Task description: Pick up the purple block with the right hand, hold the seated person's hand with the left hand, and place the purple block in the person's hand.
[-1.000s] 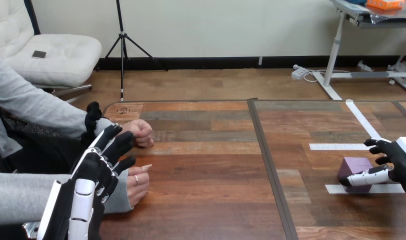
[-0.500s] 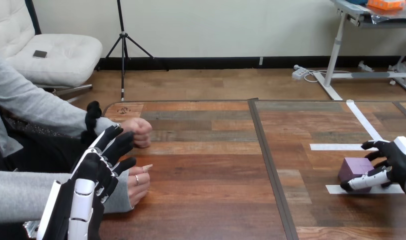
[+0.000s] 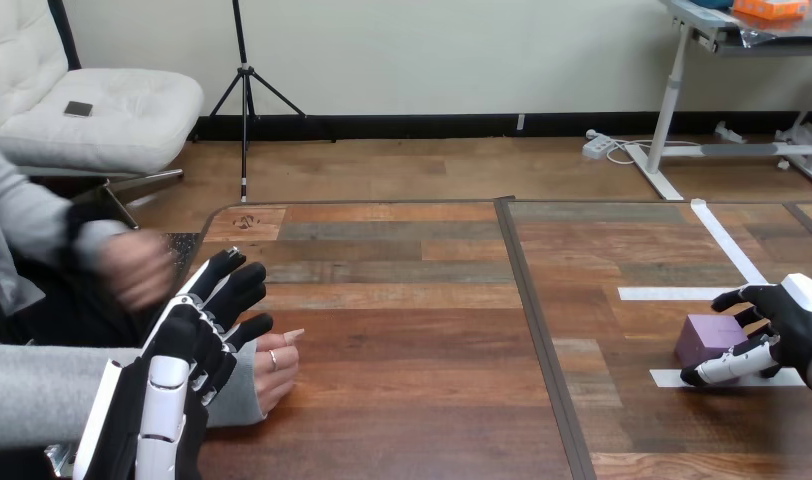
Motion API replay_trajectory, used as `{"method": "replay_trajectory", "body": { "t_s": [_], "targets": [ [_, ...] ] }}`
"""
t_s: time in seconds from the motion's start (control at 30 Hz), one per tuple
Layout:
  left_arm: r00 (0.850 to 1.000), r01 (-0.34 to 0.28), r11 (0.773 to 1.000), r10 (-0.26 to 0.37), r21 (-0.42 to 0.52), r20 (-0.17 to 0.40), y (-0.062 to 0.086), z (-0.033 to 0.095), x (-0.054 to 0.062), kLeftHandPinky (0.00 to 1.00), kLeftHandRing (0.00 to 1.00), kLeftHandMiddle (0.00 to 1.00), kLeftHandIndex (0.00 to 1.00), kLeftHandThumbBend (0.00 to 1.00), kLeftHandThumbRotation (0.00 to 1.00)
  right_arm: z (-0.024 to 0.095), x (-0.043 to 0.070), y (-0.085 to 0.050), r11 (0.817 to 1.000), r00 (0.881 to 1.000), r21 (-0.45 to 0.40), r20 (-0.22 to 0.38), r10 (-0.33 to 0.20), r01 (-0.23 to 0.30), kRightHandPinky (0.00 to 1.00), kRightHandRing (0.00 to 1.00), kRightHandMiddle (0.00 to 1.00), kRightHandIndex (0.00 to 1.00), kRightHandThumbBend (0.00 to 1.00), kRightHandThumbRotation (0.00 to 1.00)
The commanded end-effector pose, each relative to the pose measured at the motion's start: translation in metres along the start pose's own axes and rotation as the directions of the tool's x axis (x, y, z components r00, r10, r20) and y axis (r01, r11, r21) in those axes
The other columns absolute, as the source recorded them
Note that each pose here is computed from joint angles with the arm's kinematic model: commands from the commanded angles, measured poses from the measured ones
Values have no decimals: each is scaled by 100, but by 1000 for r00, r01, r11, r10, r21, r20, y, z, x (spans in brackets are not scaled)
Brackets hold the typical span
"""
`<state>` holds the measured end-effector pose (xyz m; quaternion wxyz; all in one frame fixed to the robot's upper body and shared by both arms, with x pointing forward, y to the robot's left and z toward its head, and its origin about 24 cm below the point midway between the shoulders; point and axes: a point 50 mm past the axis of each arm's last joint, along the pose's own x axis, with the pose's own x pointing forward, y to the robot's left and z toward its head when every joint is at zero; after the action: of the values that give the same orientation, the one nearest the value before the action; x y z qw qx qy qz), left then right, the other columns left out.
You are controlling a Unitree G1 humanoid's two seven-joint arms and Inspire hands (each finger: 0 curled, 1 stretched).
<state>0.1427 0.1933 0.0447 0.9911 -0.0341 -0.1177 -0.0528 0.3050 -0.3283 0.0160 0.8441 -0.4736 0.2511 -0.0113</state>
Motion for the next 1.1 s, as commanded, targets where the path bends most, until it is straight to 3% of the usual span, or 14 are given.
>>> {"method": "replay_trajectory", "body": {
  "t_s": [0.0, 1.07],
  "targets": [
    [996, 13, 1000, -13, 1, 86, -2, 13, 12, 82, 89, 87, 88, 61, 100, 14, 3, 17, 998, 997, 4, 43, 70, -70, 60, 67, 71, 73, 90, 0],
    [995, 11, 1000, -11, 0, 95, -1, 14, 14, 82, 88, 86, 87, 62, 100, 19, 4, 22, 991, 991, -55, 49, 128, -126, 57, 67, 72, 74, 98, 0]
  ]
}}
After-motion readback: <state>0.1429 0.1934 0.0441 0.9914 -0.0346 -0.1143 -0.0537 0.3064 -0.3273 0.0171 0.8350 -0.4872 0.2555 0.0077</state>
